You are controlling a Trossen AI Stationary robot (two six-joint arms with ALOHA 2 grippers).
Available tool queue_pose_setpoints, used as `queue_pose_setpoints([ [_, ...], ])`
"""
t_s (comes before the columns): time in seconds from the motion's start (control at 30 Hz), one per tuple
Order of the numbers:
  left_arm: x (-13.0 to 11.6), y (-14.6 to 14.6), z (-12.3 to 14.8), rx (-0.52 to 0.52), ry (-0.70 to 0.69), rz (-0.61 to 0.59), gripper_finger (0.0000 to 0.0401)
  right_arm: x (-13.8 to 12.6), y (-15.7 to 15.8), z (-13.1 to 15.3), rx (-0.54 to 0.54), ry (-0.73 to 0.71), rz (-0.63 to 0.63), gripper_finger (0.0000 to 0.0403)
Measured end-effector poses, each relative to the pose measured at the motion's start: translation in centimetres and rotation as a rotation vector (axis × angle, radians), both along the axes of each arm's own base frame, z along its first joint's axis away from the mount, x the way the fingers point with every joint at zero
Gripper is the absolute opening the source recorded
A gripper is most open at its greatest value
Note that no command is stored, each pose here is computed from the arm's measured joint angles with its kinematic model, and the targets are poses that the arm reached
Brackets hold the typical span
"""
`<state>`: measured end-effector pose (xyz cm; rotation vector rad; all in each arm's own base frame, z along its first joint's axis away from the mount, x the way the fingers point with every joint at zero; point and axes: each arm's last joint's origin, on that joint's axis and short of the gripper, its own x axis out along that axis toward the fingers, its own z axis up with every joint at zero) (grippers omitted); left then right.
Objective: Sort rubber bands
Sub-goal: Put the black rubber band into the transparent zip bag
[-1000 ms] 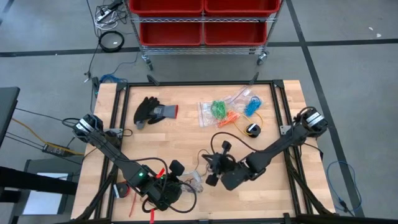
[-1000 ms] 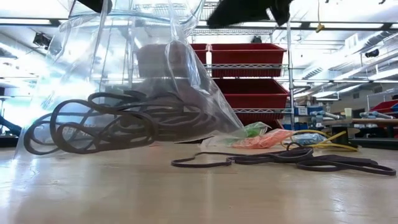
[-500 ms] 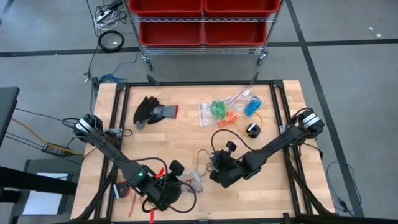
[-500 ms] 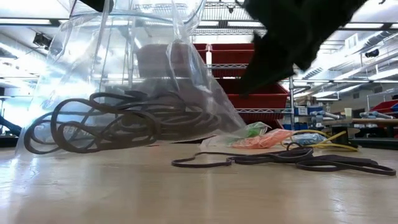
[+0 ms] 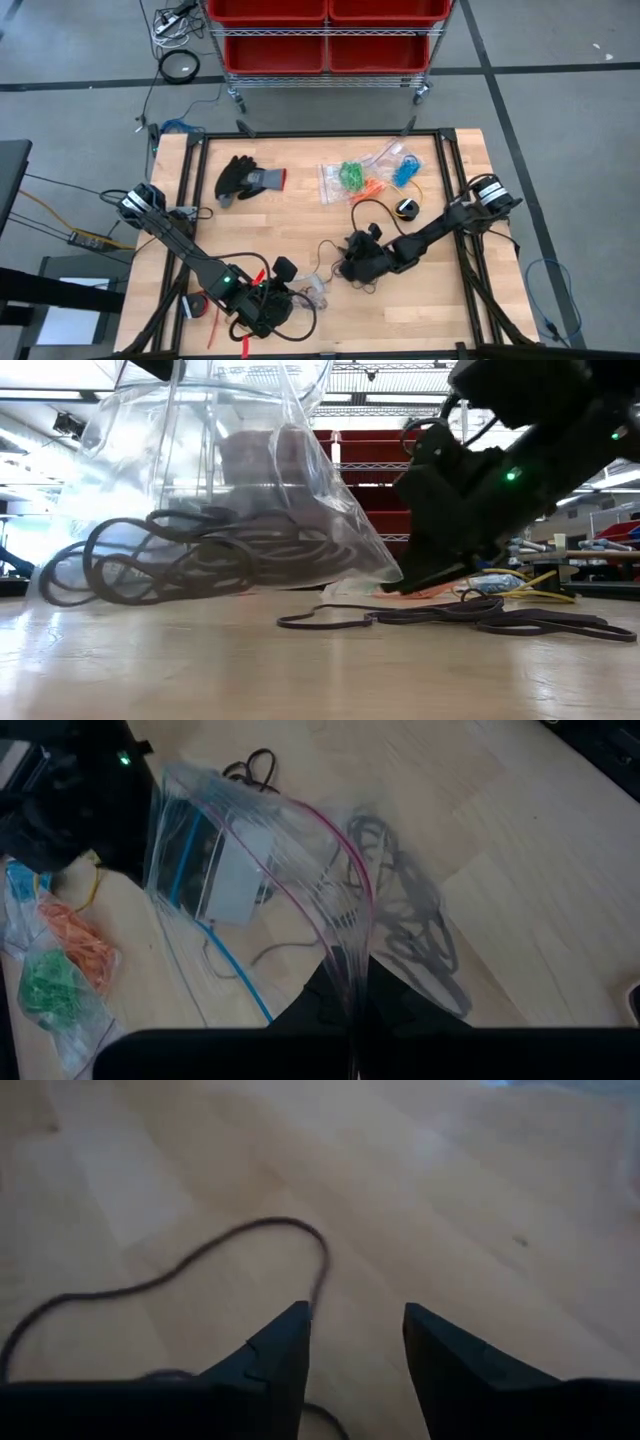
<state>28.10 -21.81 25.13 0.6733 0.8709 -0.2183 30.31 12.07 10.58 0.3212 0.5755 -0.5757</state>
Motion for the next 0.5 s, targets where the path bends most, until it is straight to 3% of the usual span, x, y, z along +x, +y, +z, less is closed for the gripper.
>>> queue_pose_setpoints([
  [0.27,0.0,0.0,0.0,0.000,-0.002,0.001,0.0002,1.4,-0.7,-1.8,-0.067,0.046,0.069,0.0156],
  [0.5,0.0,0.0,0.0,0.000,-0.002,0.001,0.0002,1.7,-1.7,-2.2,0.010,0.051,0.020,0.0133],
])
